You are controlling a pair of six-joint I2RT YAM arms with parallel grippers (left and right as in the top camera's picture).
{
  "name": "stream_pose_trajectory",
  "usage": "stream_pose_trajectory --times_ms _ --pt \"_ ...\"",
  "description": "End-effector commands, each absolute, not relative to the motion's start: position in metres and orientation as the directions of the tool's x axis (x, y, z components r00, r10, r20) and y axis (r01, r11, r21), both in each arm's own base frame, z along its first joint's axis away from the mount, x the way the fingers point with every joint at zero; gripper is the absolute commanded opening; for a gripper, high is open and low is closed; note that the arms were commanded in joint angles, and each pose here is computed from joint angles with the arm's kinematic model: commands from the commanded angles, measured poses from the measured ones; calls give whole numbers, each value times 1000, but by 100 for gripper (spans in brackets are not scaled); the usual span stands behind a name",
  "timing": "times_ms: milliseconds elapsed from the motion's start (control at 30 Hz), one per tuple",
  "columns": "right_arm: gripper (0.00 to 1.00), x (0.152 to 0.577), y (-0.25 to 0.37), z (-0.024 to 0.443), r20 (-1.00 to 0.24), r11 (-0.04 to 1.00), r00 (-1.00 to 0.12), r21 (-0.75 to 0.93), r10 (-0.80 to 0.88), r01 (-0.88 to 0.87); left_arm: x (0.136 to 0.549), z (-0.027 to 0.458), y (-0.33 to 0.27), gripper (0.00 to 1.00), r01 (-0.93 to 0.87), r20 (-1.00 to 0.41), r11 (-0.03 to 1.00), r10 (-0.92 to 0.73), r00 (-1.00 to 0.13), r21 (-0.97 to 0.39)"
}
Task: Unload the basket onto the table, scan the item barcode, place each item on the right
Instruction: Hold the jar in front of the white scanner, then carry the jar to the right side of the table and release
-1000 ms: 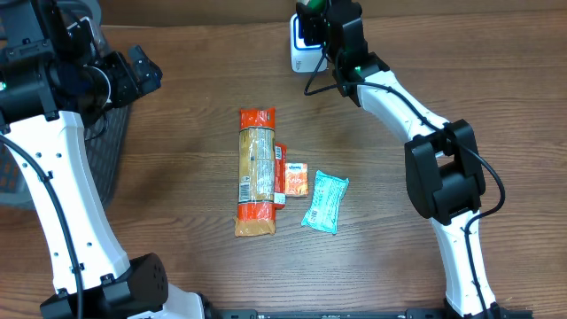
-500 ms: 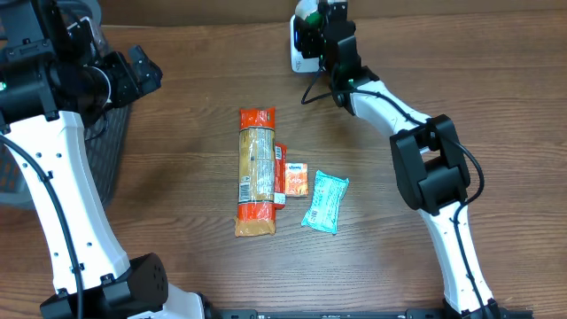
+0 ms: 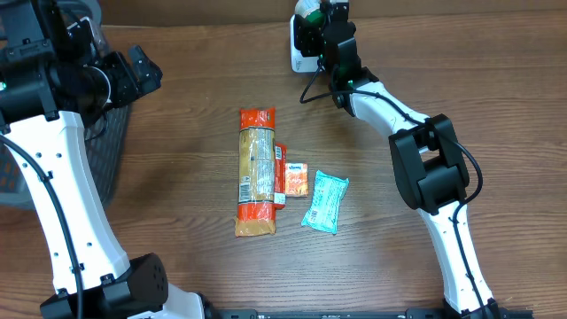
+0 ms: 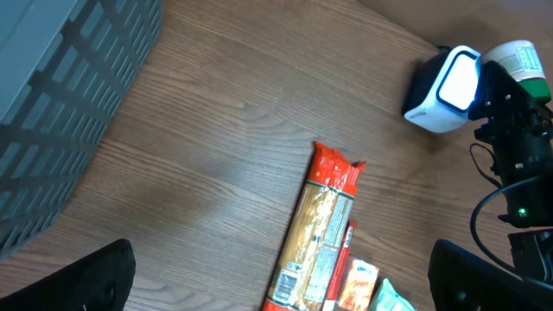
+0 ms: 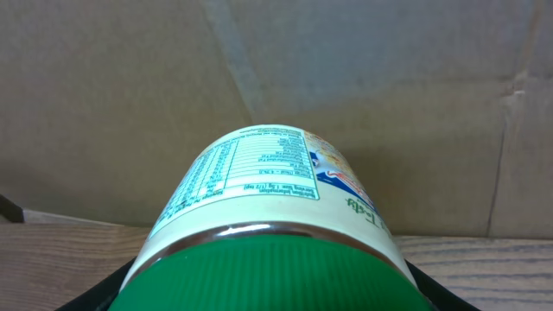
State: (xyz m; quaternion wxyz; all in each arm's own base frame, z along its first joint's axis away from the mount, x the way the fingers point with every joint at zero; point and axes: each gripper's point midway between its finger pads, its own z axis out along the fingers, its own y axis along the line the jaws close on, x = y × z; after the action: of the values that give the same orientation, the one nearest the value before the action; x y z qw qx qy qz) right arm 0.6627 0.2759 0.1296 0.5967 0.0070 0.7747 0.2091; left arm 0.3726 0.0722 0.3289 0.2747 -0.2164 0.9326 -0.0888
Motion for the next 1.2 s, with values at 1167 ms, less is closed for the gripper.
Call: stream_pose_trajectory --times_ms 1167 --pt "29 470 40 217 -455 982 -871 132 184 138 375 327 69 99 -332 -473 900 -432 -768 -282"
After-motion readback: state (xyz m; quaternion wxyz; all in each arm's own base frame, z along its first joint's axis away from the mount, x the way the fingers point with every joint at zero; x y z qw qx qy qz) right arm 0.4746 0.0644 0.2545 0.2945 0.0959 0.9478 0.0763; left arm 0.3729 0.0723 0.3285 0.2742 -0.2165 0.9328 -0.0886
